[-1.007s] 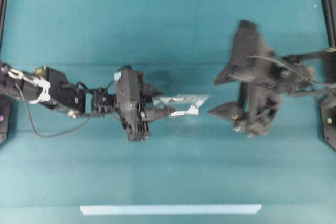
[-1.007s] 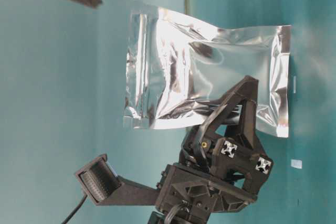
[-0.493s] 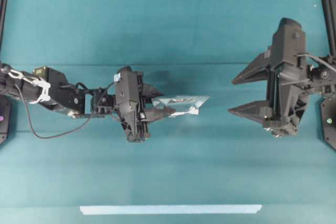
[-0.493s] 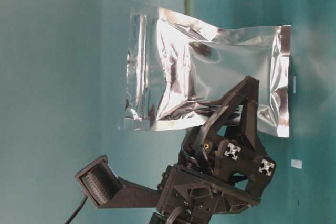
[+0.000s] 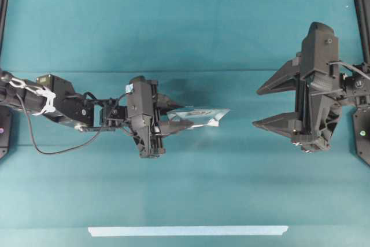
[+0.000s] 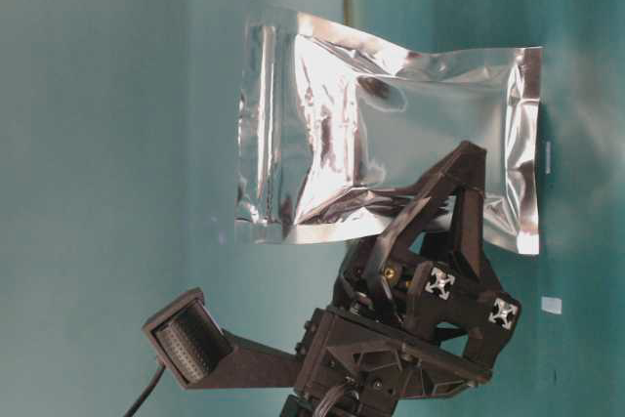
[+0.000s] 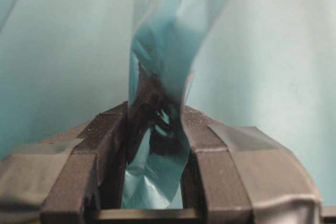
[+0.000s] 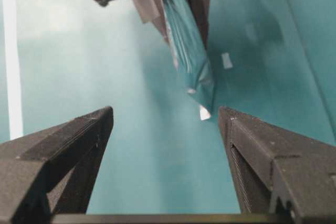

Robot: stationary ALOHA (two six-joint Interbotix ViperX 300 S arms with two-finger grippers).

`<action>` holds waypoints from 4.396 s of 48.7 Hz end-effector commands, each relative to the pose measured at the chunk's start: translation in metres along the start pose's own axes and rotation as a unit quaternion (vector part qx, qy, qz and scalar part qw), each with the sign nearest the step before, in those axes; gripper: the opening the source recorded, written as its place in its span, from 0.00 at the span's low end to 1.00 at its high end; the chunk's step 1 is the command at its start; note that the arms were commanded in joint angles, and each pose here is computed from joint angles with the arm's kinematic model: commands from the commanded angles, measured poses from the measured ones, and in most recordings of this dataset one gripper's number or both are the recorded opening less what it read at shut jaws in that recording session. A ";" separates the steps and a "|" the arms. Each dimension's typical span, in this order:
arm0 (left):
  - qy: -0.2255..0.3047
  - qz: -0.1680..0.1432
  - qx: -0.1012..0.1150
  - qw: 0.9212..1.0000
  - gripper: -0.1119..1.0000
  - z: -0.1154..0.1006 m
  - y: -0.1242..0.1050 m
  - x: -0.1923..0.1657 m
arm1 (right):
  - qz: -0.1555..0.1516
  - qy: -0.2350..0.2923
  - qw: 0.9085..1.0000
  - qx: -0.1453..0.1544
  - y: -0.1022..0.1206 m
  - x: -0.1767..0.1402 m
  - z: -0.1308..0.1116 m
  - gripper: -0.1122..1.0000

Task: Hand over the silver zip bag and make it stand upright.
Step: 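Withdraw the right gripper to the right, left gripper holding bag upright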

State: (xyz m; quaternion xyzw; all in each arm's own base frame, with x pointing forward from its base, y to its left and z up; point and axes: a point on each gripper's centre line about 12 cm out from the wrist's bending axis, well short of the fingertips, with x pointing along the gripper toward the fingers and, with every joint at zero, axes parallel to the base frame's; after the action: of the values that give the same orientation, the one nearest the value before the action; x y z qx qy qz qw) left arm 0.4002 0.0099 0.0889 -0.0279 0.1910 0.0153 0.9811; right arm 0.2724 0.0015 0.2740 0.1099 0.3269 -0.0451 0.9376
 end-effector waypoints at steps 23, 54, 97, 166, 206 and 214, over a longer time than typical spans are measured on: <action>0.004 -0.008 0.004 1.000 0.35 0.001 -0.006 0.000 | 0.009 -0.020 1.000 0.002 0.003 -0.002 0.002 0.88; 0.012 -0.007 0.003 1.000 0.35 -0.002 -0.006 0.001 | 0.011 -0.020 1.000 0.001 0.004 -0.001 0.001 0.88; 0.013 -0.007 0.002 1.000 0.35 -0.001 -0.006 0.001 | 0.011 -0.021 1.000 -0.001 0.004 -0.001 0.001 0.88; 0.022 -0.011 0.006 1.000 0.35 -0.005 -0.010 0.000 | 0.017 -0.015 1.000 -0.005 0.008 0.001 -0.003 0.88; 0.033 -0.010 0.005 0.999 0.35 -0.008 -0.010 -0.001 | 0.017 -0.014 1.000 -0.006 0.008 0.001 -0.004 0.88; 0.033 -0.010 0.005 0.999 0.35 -0.008 -0.010 -0.001 | 0.017 -0.014 1.000 -0.005 0.007 0.001 -0.004 0.88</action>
State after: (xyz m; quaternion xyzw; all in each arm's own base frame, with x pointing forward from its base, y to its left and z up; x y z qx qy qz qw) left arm 0.3985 0.0062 0.0834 -0.0255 0.2181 0.0112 0.9755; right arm 0.2714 0.0089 0.2666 0.1069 0.3206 -0.0307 0.9407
